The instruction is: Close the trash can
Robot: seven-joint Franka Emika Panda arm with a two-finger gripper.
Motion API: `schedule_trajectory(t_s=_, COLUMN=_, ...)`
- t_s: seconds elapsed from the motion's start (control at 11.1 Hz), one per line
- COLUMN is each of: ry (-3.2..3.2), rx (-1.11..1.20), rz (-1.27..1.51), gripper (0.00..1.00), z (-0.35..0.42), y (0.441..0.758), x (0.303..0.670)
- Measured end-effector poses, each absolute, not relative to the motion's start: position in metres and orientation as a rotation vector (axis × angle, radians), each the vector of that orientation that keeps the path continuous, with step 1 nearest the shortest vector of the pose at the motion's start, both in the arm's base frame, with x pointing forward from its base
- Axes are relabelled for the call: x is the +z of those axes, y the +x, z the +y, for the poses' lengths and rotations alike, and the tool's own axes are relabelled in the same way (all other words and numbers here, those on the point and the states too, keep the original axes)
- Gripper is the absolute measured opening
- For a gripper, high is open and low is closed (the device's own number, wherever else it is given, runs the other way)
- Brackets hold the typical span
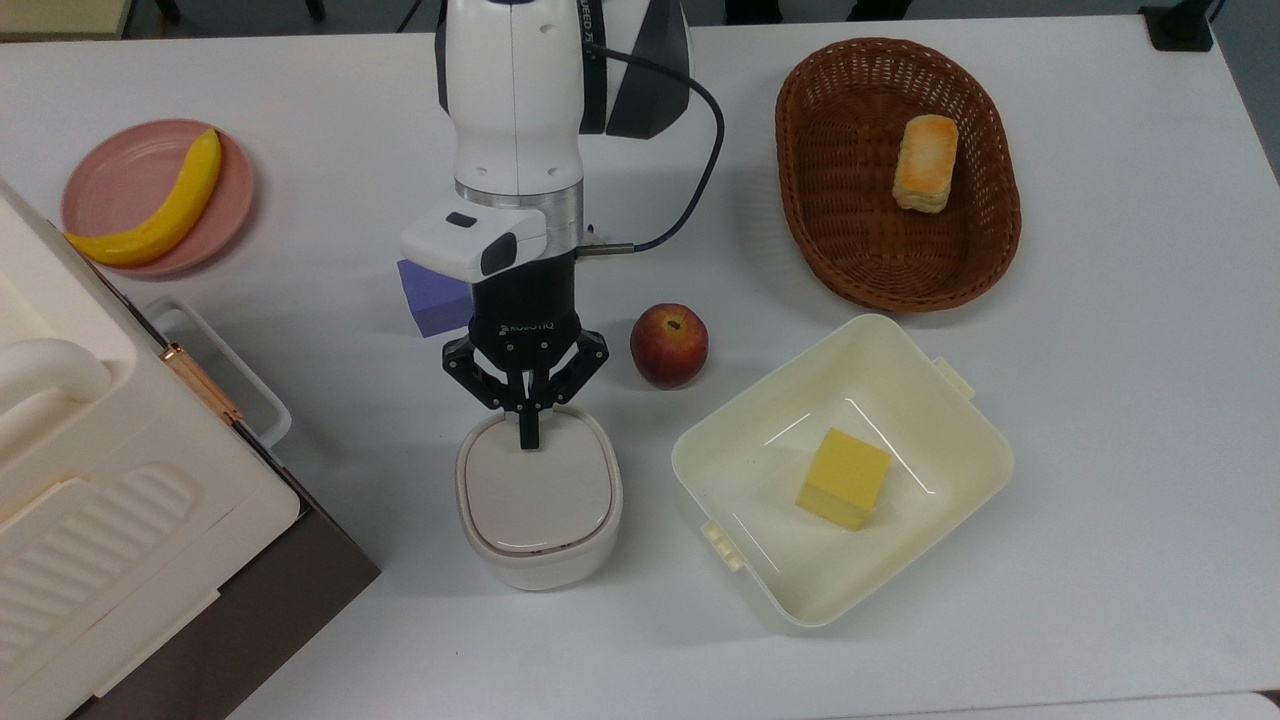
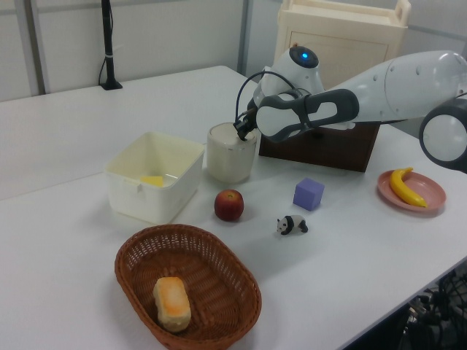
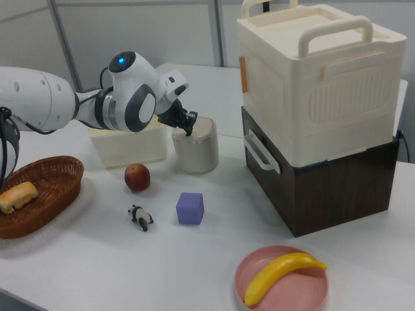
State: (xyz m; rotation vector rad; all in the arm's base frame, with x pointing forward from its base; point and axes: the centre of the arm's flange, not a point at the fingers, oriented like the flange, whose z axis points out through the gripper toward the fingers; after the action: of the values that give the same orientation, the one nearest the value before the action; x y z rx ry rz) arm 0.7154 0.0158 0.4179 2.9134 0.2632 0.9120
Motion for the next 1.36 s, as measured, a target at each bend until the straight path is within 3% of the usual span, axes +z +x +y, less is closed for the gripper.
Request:
schedule_trajectory(t_s=0.36, ry=2.909, rx=0.924, rz=0.263, gripper=0.01, z=0.016, y=0.715, x=0.423)
schedule_trajectory(t_s=0.63, ry=2.872, rx=1.035, rz=0.24, gripper=0.03, z=0.014, y=0.703, x=0.49)
schedule_trajectory(t_s=0.81, ry=2.945, rx=0.927, rz=0.172, gripper=0.08, z=0.014, y=0.675, x=0.543)
schedule_trajectory(t_s=0.99, ry=3.051, rx=0.677, rz=0.138, gripper=0.32, z=0.013, y=0.639, x=0.573)
schedule_trajectory(t_s=1.36, ry=3.13, rx=0.218, rz=0.077, gripper=0.94, z=0.011, y=0.581, x=0.592)
